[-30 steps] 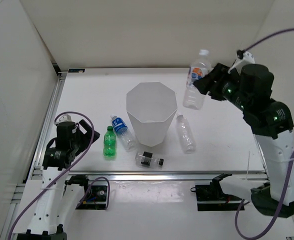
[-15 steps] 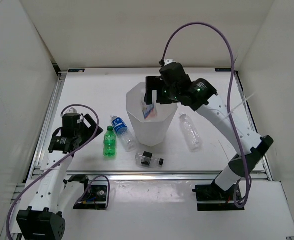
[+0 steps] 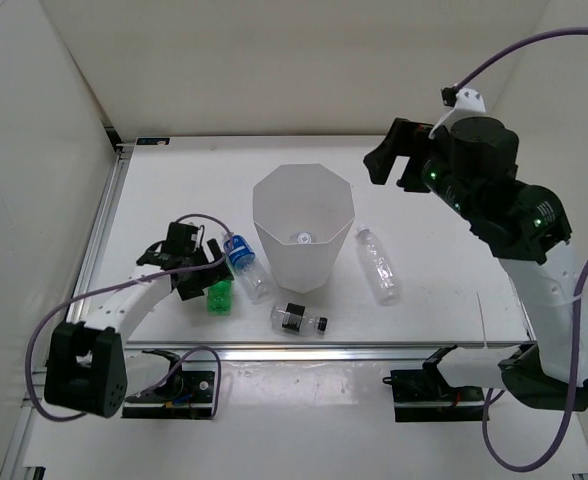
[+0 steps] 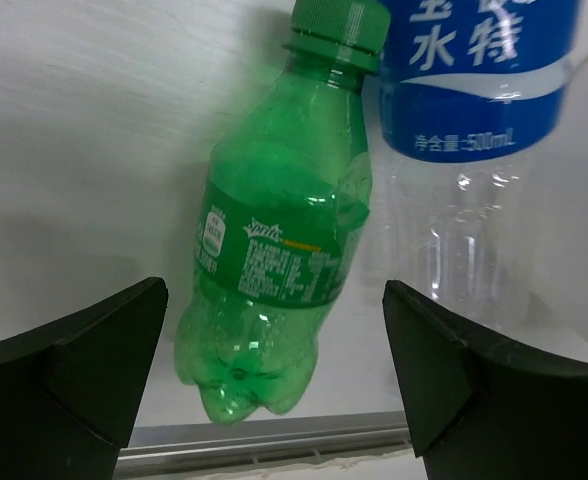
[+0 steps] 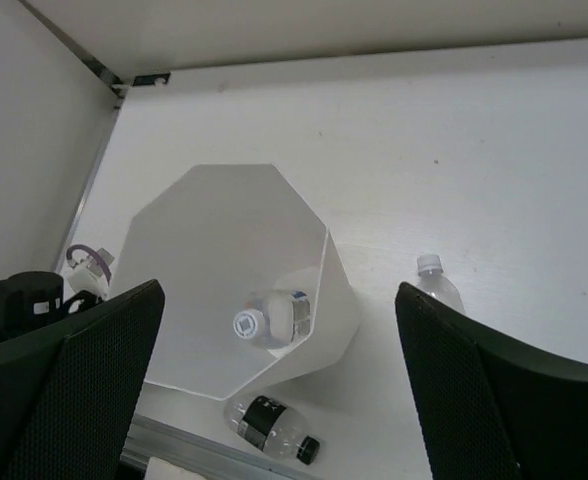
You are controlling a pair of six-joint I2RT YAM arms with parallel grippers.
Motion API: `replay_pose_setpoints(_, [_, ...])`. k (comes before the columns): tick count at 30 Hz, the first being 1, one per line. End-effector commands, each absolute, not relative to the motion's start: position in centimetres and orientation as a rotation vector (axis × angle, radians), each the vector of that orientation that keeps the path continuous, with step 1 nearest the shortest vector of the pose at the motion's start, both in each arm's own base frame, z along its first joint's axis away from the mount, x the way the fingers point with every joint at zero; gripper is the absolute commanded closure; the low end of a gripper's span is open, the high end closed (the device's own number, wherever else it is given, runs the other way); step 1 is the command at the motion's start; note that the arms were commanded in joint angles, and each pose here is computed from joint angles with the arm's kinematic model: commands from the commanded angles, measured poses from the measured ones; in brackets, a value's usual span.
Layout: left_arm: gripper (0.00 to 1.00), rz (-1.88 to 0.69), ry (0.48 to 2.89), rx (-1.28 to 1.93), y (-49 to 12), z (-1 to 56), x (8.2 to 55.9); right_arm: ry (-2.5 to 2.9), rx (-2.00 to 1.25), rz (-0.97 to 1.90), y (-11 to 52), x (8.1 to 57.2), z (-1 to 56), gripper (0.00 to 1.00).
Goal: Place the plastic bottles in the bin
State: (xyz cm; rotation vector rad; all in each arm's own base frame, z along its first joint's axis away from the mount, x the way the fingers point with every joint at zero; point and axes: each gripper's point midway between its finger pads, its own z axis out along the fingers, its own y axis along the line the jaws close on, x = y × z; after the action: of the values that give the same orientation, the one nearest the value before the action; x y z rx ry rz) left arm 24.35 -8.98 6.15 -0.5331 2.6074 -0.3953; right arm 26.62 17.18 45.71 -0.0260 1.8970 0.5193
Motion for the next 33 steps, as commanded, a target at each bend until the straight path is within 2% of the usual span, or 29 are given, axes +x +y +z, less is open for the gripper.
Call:
replay_pose_setpoints(1, [0.0, -0.346, 2.611, -0.449, -9.6, 5.7, 25.8, 1.992, -0.076, 0.483, 17.7, 27.5, 42.6, 0.0])
replay_pose_setpoints(4, [0.0, -0.319, 2.643, -0.46, -9.8, 4.6, 26.0, 2.007, -0.078, 0.497, 17.5, 27.5, 42.4, 0.0])
replay_pose_setpoints(5, [0.04, -0.297, 2.663, -0.484, -9.6, 4.0, 25.9, 2.007, -0.078, 0.489, 17.1, 28.0, 42.4, 0.0])
replay_pose_setpoints(6, [0.04, -0.286, 2.681, -0.487, -9.5, 3.4, 25.4, 1.993, -0.067, 0.489, 16.8, 28.1, 42.9, 0.0])
replay_pose_setpoints(7, [0.25, -0.273, 2.674, -0.509, -9.3, 3.4, 25.5, 2.002, -0.075, 0.481, 16.6, 28.1, 42.7, 0.0])
replay_pose_setpoints(8, [0.36, -0.259, 2.677, -0.539, -9.2, 3.1, 25.5, 1.997, -0.079, 0.485, 16.5, 28.5, 43.0, 0.0])
replay_pose_setpoints(9, [0.41, -0.262, 2.668, -0.569, -8.9, 3.1, 25.4, 2.008, -0.078, 0.485, 16.5, 28.7, 42.8, 0.0])
replay_pose_setpoints(13, [0.45, -0.294, 2.507, -0.672, -8.3, 6.8, 27.1, 2.007, -0.071, 0.48, 15.9, 29.0, 43.1, 0.0])
replay_pose_setpoints(16, [0.45, -0.335, 2.264, -0.74, -7.5, 14.2, 29.3, 2.019, -0.068, 0.493, 16.1, 29.0, 42.8, 0.0])
replay_pose_setpoints(18, [0.45, -0.386, 2.047, -0.751, -6.6, 22.0, 30.6, 2.048, -0.043, 0.5, 15.9, 28.8, 41.9, 0.0])
replay_pose_setpoints(21, [0.45, -0.458, 1.861, -0.725, -6.8, 29.8, 31.1, 2.07, 0.011, 0.511, 15.3, 28.6, 41.1, 0.0])
replay_pose_setpoints(22, [0.45, -0.513, 1.785, -0.679, -7.4, 34.5, 31.5, 2.09, 0.063, 0.52, 14.7, 28.3, 40.3, 0.0])
replay_pose_setpoints(24, [0.45, -0.552, 1.815, -0.521, -10.7, 37.0, 32.8, 2.13, 0.137, 0.528, 13.7, 28.4, 38.7, 0.0])
replay_pose_setpoints(25, [0.45, -0.597, 1.752, -0.459, -11.9, 41.0, 32.8, 2.141, 0.169, 0.537, 13.3, 28.0, 38.1, 0.0])
replay_pose_setpoints(29, [0.42, -0.624, 1.75, -0.176, -18.9, 44.8, 33.8, 2.204, 0.314, 0.597, 12.0, 28.2, 34.3, 0.0])
replay_pose_setpoints(33, [0.37, -0.706, 1.858, 0.027, -27.1, 41.9, 33.2, 2.286, 0.441, 0.604, 10.6, 28.6, 29.9, 0.0])
